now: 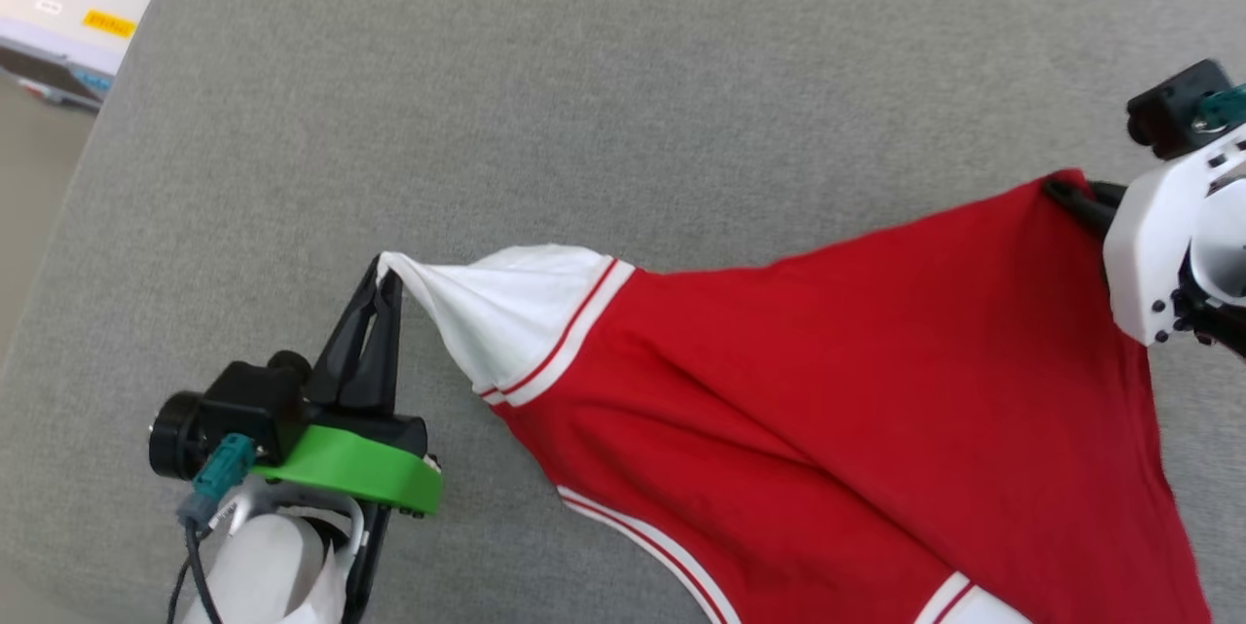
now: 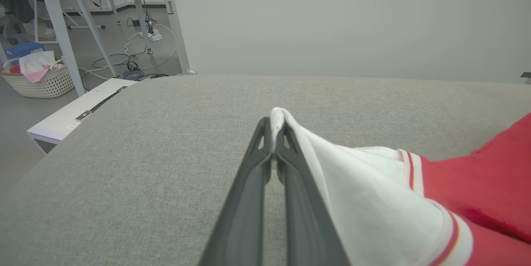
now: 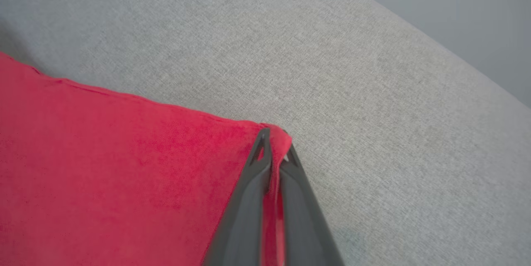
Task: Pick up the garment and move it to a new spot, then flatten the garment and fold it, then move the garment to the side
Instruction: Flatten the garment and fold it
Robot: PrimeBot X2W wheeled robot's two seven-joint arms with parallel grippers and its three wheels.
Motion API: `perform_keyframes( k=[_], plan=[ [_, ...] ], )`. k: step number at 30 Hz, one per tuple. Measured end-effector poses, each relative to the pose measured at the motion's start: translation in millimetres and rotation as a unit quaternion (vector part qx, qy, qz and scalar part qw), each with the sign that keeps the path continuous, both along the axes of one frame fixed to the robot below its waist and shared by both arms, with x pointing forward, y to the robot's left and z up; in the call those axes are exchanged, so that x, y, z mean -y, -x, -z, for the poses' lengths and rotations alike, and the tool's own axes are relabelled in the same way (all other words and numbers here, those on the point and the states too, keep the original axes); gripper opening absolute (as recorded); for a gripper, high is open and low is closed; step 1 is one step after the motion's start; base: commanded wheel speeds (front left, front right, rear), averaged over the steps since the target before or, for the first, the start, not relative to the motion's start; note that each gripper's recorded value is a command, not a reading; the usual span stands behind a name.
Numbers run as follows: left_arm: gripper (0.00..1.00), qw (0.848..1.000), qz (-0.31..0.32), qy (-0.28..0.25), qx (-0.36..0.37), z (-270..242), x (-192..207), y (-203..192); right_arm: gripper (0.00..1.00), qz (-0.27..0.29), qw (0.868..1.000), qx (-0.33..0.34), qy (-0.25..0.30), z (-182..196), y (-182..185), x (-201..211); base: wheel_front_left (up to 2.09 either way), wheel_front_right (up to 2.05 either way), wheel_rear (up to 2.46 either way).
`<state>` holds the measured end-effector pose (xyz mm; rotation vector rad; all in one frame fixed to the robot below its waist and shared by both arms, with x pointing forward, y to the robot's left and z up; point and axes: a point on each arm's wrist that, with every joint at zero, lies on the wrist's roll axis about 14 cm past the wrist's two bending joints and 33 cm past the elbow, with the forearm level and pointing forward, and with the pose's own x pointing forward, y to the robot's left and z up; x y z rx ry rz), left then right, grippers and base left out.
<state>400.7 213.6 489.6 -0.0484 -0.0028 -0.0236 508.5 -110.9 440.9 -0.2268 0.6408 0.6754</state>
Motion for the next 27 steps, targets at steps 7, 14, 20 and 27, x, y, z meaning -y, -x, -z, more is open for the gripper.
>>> perform_keyframes(
  k=[7, 14, 20, 27],
  plan=[
    [0.00, 0.993, 0.030, -0.022, 0.109, -81.6, 7.4, -12.7, 0.00, 0.034, 0.989, 0.124, -0.072, -90.0, -6.4, 14.5, 0.00, 0.00, 0.00],
    [0.00, 0.966, 0.080, -0.063, 0.239, -188.6, 25.6, -32.9, 0.00, 0.061, 0.961, 0.239, -0.123, -174.6, -1.1, 32.8, 0.00, 0.00, 0.00],
    [0.00, 0.936, 0.126, -0.092, 0.315, -263.6, 49.0, -42.1, 0.00, 0.081, 0.931, 0.322, -0.153, -239.0, 2.7, 49.2, 0.00, 0.00, 0.00],
    [0.00, 0.909, 0.151, -0.130, 0.366, -322.0, 67.3, -63.2, 0.00, 0.093, 0.905, 0.378, -0.171, -289.6, -9.7, 56.3, 0.00, 0.00, 0.00]
  ],
)
